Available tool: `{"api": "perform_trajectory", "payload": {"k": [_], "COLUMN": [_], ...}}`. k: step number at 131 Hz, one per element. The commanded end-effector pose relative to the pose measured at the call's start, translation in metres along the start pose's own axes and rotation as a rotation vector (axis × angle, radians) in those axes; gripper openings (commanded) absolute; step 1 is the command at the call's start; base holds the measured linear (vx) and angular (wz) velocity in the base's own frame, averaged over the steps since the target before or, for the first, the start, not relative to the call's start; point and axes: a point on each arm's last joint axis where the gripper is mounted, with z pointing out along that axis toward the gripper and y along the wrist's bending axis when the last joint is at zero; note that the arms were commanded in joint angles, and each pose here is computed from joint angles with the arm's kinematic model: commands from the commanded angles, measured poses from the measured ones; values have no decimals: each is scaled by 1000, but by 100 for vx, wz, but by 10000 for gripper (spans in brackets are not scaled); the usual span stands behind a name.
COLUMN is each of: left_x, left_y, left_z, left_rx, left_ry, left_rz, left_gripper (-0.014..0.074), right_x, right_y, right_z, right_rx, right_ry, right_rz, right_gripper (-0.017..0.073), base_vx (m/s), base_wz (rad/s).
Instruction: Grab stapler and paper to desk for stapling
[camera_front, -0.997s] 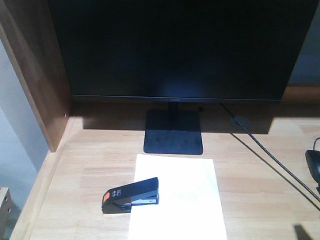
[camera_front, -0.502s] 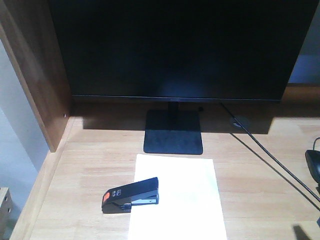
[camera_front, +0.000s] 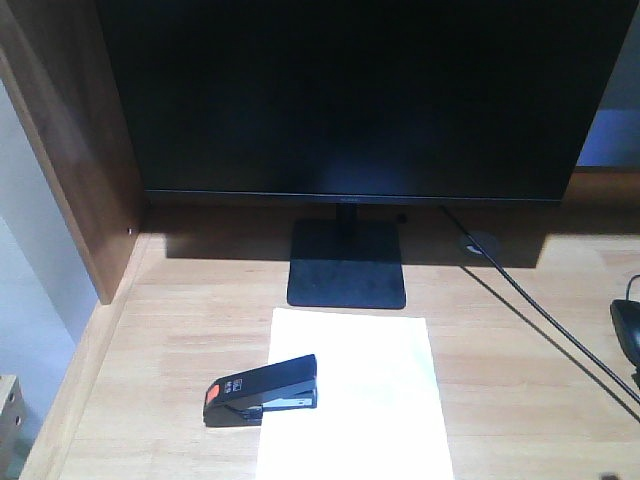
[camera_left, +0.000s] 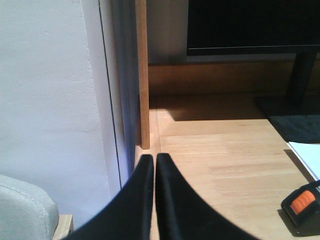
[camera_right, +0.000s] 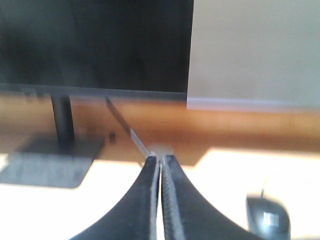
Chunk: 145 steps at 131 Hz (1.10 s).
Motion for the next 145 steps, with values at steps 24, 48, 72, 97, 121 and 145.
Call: {"api": "perform_trajectory", "payload": {"k": [24, 48, 72, 97, 121, 145], "left_x": [-4, -4, -4, -4, -4, -4], "left_y": [0, 0, 0, 0, 0, 0], "left_z": [0, 0, 0, 0, 0, 0], "left_rx": [-1, -1, -1, -1, -1, -1], "left_ry": [-78, -79, -79, -79, -79, -79], "left_rz": [-18, -18, -18, -18, -18, -18], "left_gripper": [-6, -6, -6, -6, -6, -6], "right_x": [-2, -2, -2, -2, -2, -3], "right_y": [-1, -1, -1, -1, -3, -4], "right_z": [-1, -1, -1, -1, -1, -2], "right_rx": [11, 11, 11, 12, 50, 78], "right_ry": [-38, -37, -40, -41, -39, -52], "right_rz": [-47, -52, -52, -54, -55, -59], "right_gripper": [-10, -10, -10, -10, -10, -10], "base_vx": [0, 0, 0, 0, 0, 0], "base_wz": [0, 0, 0, 0, 0, 0]}}
